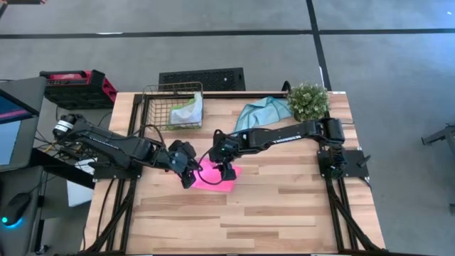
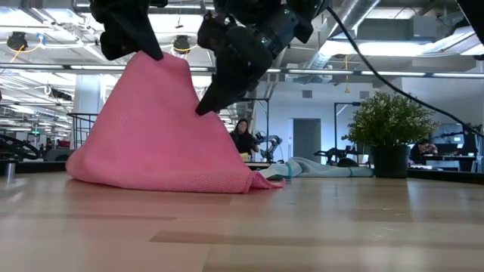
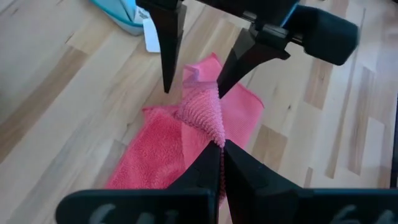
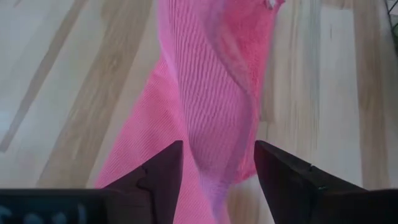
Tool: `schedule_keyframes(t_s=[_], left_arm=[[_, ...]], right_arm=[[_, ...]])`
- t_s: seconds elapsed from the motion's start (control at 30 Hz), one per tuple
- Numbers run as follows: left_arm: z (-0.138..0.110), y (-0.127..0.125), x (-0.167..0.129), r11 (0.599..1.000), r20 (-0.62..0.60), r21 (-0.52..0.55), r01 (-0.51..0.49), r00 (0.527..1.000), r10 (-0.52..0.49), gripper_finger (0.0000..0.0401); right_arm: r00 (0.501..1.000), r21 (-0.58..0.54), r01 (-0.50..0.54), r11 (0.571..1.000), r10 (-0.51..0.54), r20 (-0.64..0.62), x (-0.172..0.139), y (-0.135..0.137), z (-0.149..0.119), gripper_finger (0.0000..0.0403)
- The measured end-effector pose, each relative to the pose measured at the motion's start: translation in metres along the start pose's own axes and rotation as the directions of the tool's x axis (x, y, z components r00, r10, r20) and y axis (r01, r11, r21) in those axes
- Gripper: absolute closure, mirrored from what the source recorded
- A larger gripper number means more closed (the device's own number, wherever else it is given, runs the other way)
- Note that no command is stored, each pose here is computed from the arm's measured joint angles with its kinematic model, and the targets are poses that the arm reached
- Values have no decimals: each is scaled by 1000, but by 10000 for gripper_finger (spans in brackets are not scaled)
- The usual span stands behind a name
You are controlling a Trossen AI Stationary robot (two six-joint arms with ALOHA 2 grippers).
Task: Fold microfiber towels
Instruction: Fold the pink microfiber cloth
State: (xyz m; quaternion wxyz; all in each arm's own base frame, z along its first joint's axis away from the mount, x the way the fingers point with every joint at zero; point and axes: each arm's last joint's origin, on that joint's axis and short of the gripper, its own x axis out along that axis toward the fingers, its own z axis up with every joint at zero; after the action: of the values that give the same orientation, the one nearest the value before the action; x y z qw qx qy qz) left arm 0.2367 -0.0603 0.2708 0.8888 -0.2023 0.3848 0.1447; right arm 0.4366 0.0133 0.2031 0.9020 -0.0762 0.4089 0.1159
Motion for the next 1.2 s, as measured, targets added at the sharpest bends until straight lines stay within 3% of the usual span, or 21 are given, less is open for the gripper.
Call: schedule_keyframes(t_s=[0.23, 0.43, 0.7, 1.2], left_arm=[[4, -1, -3, 1000, 31, 3, -21, 999, 21, 401], [21, -8, -20, 999, 75, 44, -21, 997, 18, 401], [28, -7, -37, 995, 38, 65, -74, 997, 72, 401], [33, -4, -52, 990, 4, 66, -128, 992, 128, 401]], right_arm=[[991, 15, -131, 991, 131, -20, -1, 3, -4, 194], [980, 37, -160, 986, 163, -113, 14, 8, -18, 211], [946, 75, -235, 969, 245, -211, 26, 19, -31, 239], [920, 129, -241, 962, 269, -286, 25, 23, -39, 308]])
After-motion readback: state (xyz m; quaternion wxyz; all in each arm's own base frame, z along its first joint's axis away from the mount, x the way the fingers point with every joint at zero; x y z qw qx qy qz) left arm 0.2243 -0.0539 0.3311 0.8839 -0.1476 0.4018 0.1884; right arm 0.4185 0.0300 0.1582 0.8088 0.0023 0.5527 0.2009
